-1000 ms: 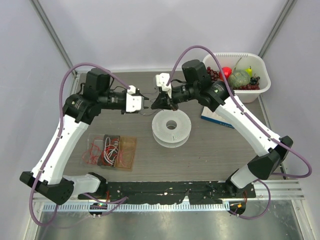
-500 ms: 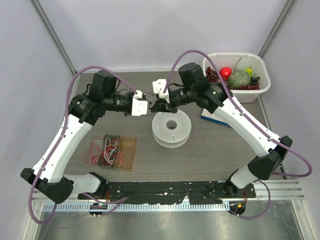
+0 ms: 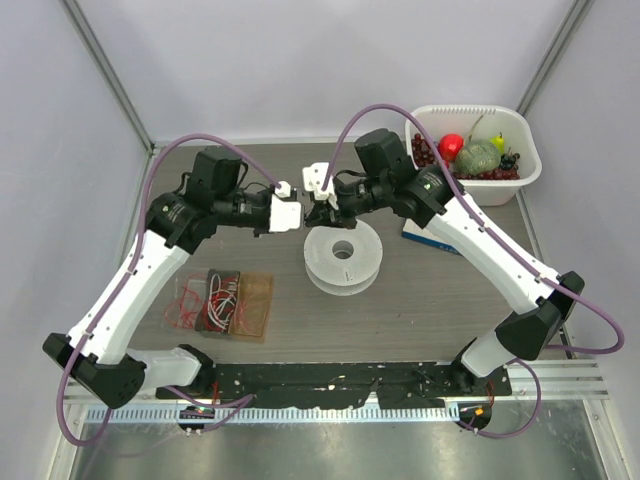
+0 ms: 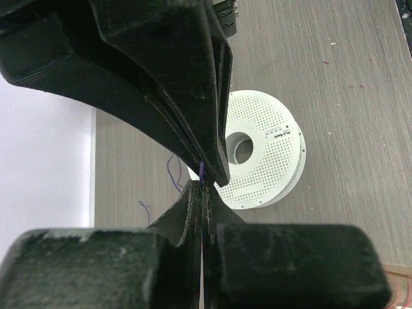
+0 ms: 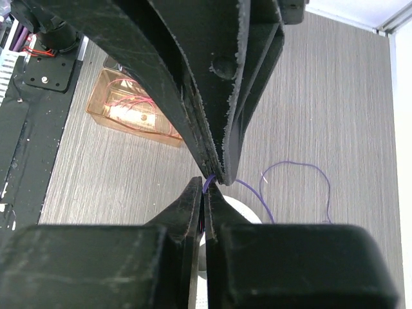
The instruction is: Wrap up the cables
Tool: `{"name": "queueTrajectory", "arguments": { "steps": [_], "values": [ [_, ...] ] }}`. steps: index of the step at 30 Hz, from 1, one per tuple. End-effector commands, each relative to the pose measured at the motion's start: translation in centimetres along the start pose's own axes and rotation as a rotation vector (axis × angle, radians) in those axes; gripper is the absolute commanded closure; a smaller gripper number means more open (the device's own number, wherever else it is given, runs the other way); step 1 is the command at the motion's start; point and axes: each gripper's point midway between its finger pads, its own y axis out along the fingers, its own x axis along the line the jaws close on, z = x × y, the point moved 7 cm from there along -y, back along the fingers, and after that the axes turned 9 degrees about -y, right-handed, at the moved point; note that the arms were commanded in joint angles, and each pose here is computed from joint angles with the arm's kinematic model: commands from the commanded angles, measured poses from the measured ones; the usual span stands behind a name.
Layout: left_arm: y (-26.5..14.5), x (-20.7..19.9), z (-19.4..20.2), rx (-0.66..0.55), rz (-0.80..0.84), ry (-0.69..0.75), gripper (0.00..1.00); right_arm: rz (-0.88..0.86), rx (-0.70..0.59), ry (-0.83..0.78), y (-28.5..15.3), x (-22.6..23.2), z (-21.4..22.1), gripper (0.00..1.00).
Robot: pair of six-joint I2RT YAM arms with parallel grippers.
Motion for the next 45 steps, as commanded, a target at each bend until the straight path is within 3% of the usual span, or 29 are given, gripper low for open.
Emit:
{"name": "queueTrajectory", "arguments": {
  "steps": [1, 7, 13, 19, 31, 35, 38, 41, 45],
  "values": [
    [-0.3, -0.1, -0.8, -0.031, -0.039, -0.02, 1.0, 0.101, -0.041, -0.042, -1.5, -0.8, -2.4, 0.9],
    [-1.6, 0.2, -0.3, -0.063, -0.091, -0.104, 1.0, 0.163, -0.006, -0.021, -3.0, -0.6, -2.3, 0.67],
    [-2.0, 0.7, -0.3, -0.084, -0.106, -0.144, 1.0, 0.221, 0.055, -0.011, -3.9, -0.4, -1.5, 0.62],
    [-1.8, 1.1, -0.3, -0.086, -0.123, -0.154, 1.0, 0.233, 0.053, 0.022, -4.2, -0.4, -1.7, 0.52],
    [-2.1, 1.3, -0.8, -0.105, -0.145, -0.182, 1.0, 0.247, 0.067, 0.05, -2.9, -1.4, -0.8, 0.72],
    [-2.1, 1.3, -0.9, -0.117, -0.151, -0.197, 1.0, 0.252, 0.064, 0.049, -2.6, -1.6, -0.7, 0.74],
    [-2.1, 1.2, -0.9, -0.125, -0.151, -0.205, 1.0, 0.256, 0.058, 0.051, -2.6, -1.6, -0.7, 0.87],
    [-2.0, 1.2, -1.1, -0.151, -0.158, -0.236, 1.0, 0.265, 0.022, 0.053, -2.5, -1.8, -1.2, 0.99],
    [-2.0, 1.6, -1.4, -0.208, -0.175, -0.3, 1.0, 0.258, -0.078, 0.069, -2.2, -1.8, -2.3, 0.99]
  ]
}}
